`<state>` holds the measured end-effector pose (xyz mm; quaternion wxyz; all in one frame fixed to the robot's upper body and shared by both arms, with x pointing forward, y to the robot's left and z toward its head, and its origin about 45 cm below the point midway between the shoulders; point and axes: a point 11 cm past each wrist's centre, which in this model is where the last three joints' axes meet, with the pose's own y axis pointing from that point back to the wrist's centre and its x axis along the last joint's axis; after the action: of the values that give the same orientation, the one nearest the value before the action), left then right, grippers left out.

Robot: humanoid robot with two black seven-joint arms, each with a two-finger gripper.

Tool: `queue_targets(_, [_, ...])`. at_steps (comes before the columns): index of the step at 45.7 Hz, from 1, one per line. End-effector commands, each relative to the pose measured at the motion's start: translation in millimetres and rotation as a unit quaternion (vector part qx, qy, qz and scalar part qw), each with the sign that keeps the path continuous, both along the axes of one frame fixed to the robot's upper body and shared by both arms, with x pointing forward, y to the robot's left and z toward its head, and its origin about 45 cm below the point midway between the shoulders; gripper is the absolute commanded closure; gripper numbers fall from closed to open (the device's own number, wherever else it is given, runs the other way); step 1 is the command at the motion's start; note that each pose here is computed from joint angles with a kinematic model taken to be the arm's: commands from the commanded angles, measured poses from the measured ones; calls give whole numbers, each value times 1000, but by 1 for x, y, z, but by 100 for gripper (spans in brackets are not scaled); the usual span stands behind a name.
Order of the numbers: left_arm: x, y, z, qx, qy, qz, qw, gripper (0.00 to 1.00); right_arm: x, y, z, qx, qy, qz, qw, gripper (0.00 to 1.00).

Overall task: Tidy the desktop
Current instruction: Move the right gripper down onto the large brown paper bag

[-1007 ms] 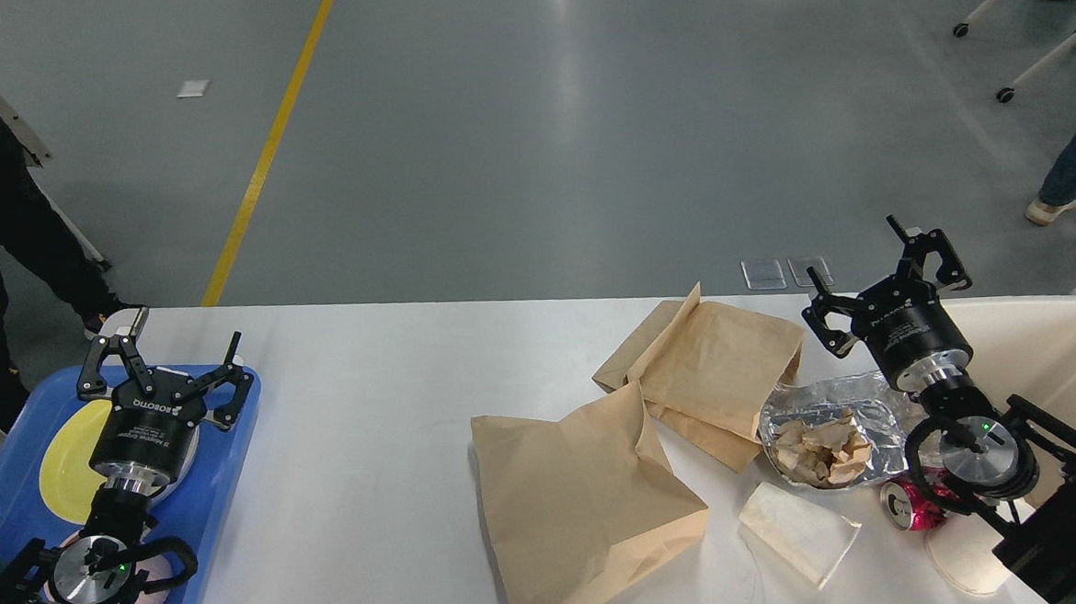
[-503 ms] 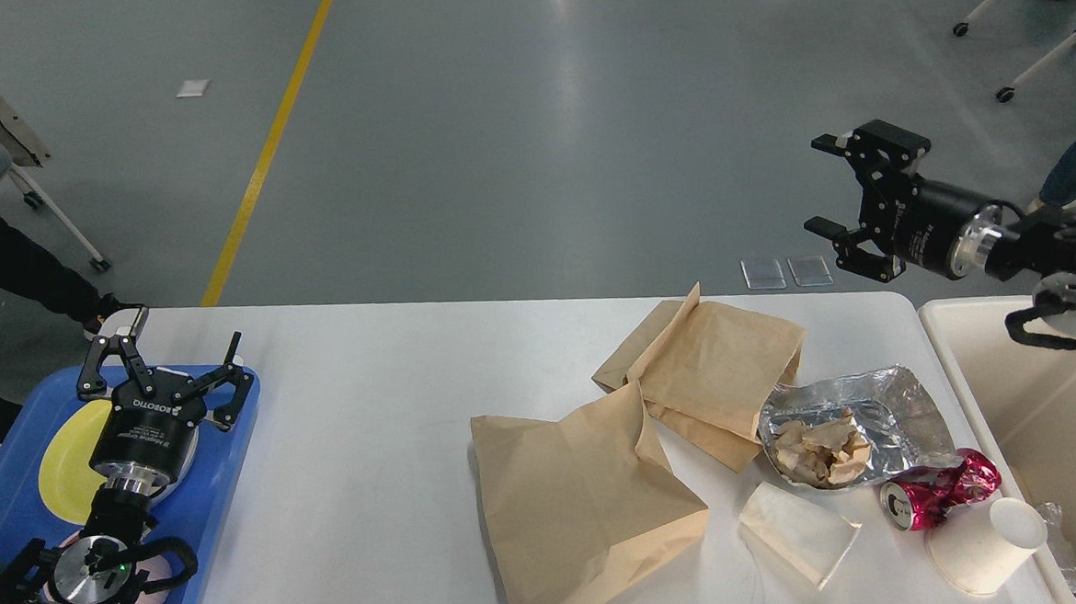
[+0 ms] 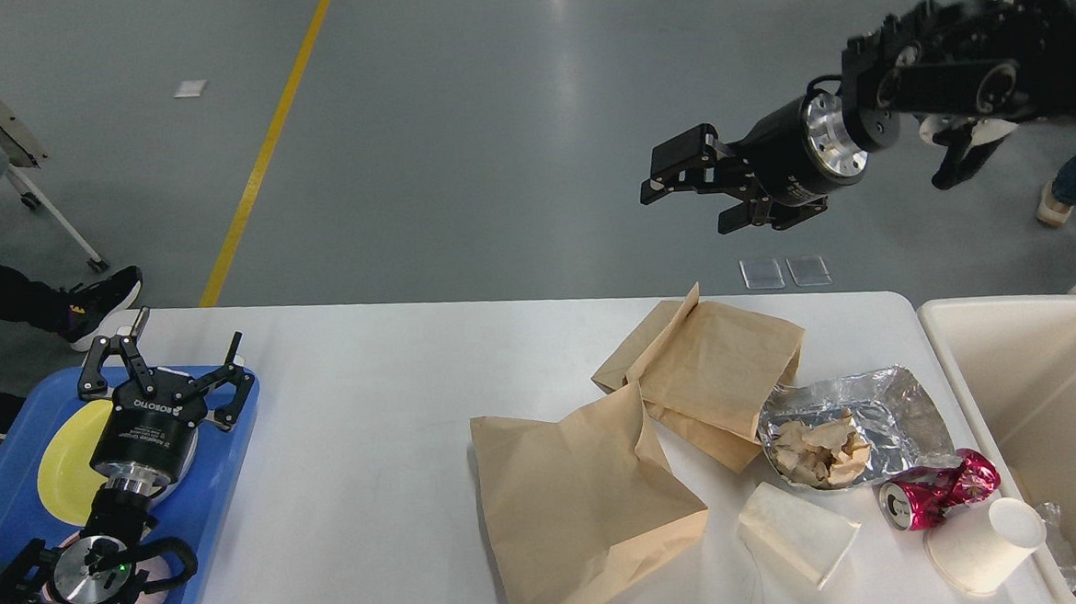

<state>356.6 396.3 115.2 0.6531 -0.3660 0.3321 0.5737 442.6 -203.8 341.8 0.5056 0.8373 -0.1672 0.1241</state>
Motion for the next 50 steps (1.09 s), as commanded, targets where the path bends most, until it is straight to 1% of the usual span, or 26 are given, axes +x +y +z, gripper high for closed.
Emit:
queue_targets(1, [0, 0, 0, 0, 0, 0, 1000, 3, -19, 19, 43, -67, 34, 32, 997, 0])
queue_targets(4, [0, 1, 0, 1, 0, 0, 1000, 3, -35, 26, 55, -121, 51, 39, 991, 0])
queue_targets(12, [0, 1, 0, 1, 0, 0, 1000, 3, -86, 17, 59, -290, 98, 33, 952, 0])
queue_targets(15, [0, 1, 0, 1, 0, 0, 1000, 3, -110, 20, 62, -313, 110, 45, 942, 0])
queue_targets(16, [0, 1, 0, 1, 0, 0, 1000, 3, -123, 25, 64, -310, 116, 59, 942, 0])
queue_targets(19, [0, 1, 0, 1, 0, 0, 1000, 3, -135, 37, 67, -278, 122, 72, 950, 0])
queue_targets(23, [0, 1, 0, 0, 0, 1, 1000, 3, -139, 46, 72, -226, 126, 73, 963, 0])
queue_targets(26, [0, 1, 0, 1, 0, 0, 1000, 3, -137, 48, 70, -216, 126, 71, 966, 0])
queue_targets(30, [0, 1, 0, 1, 0, 0, 1000, 3, -131, 44, 52, -207, 128, 55, 968, 0])
queue_targets(31, [0, 1, 0, 1, 0, 0, 1000, 3, -126, 41, 41, -203, 121, 41, 971, 0])
queue_targets(36, [0, 1, 0, 1, 0, 0, 1000, 3, -123, 41, 22, -201, 115, 31, 972, 0])
queue_targets(41, [0, 1, 0, 1, 0, 0, 1000, 3, -121, 58, 7, -188, 115, 65, 973, 0])
queue_targets(45, [0, 1, 0, 1, 0, 0, 1000, 3, -118, 59, -9, -221, 104, 111, 963, 0])
queue_targets(50, [0, 1, 0, 1, 0, 0, 1000, 3, -131, 72, -39, -234, 120, 170, 950, 0])
